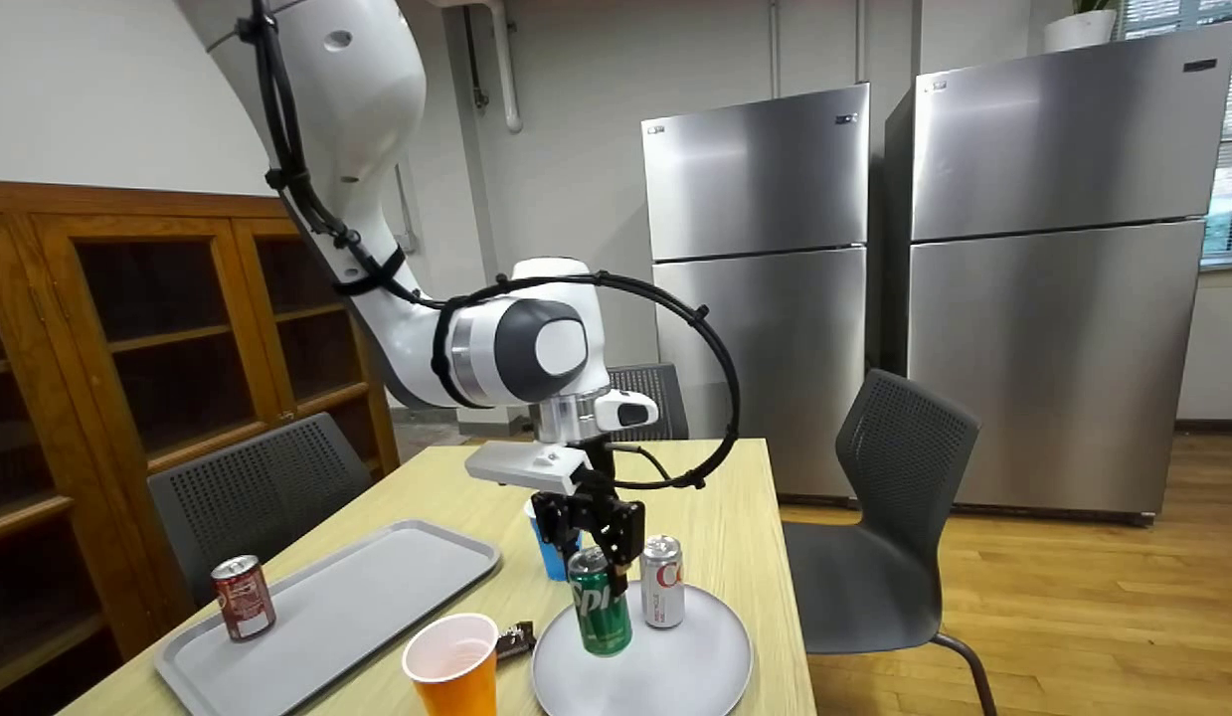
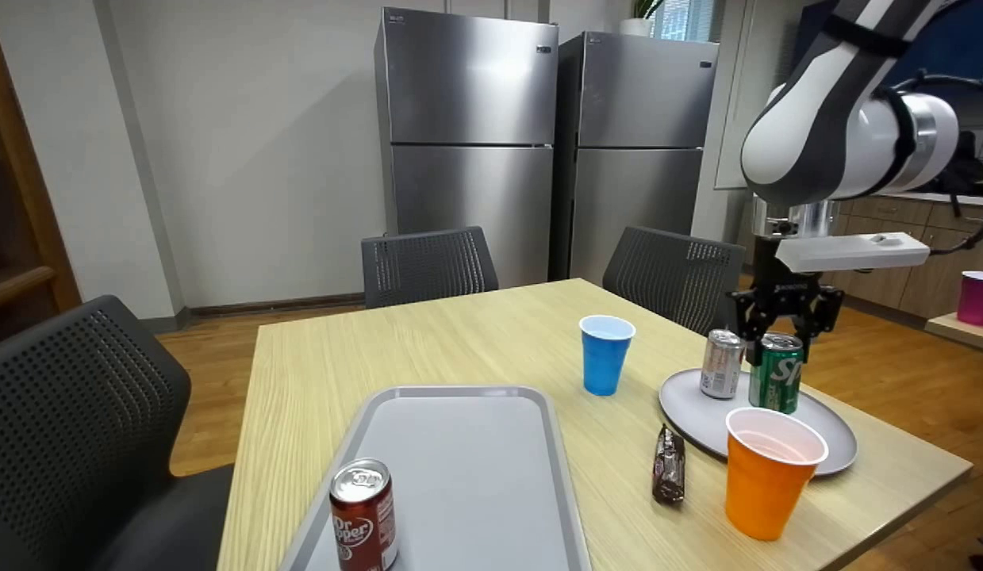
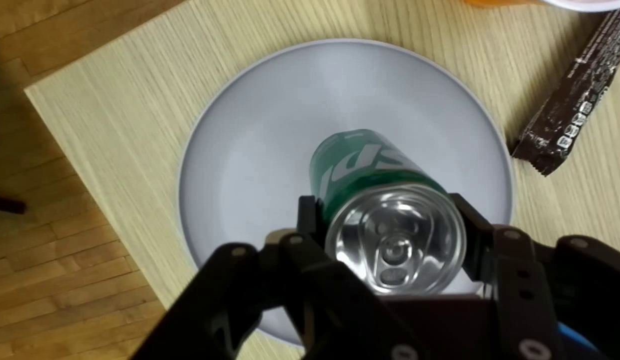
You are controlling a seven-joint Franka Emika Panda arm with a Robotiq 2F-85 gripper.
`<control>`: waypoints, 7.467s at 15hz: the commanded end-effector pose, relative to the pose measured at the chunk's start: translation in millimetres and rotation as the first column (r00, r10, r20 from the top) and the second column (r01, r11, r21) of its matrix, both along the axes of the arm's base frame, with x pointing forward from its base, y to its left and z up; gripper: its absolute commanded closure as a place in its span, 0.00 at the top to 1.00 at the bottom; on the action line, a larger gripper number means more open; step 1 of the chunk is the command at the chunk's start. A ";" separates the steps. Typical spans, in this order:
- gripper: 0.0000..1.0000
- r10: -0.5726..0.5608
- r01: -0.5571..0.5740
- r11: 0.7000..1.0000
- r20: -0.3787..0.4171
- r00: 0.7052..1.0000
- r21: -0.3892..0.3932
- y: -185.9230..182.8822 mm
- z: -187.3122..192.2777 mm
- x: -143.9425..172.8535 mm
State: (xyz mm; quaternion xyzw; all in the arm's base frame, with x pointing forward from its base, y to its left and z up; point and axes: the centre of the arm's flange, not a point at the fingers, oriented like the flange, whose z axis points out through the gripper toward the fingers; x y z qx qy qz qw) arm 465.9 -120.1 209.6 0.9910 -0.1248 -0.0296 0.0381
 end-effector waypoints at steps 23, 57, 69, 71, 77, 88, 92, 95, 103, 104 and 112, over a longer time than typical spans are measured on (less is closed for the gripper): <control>0.54 -0.268 0.268 0.963 -0.014 0.963 0.036 -78.7 -44.0 24.1; 1.00 0.318 -0.323 0.946 0.197 0.927 -0.009 277.2 55.8 60.7; 1.00 0.594 -0.617 0.785 0.217 0.774 0.054 438.0 48.8 36.1; 1.00 0.635 -0.660 0.748 0.215 0.741 0.064 458.6 46.4 30.4; 1.00 0.753 -0.777 0.624 0.202 0.626 0.083 507.1 36.1 10.9; 1.00 0.874 -0.871 0.466 0.074 0.480 0.154 537.7 -2.9 -15.9; 1.00 0.880 -0.870 0.463 0.032 0.475 0.168 535.5 -17.3 -18.5; 1.00 0.880 -0.868 0.464 0.014 0.474 0.178 538.2 -26.4 -17.7; 1.00 0.875 -0.856 0.479 -0.024 0.484 0.194 545.4 -47.9 -12.9; 1.00 0.875 -0.856 0.479 -0.027 0.484 0.194 546.1 -49.3 -12.3; 1.00 0.870 -0.849 0.489 -0.041 0.491 0.201 547.8 -57.0 -4.6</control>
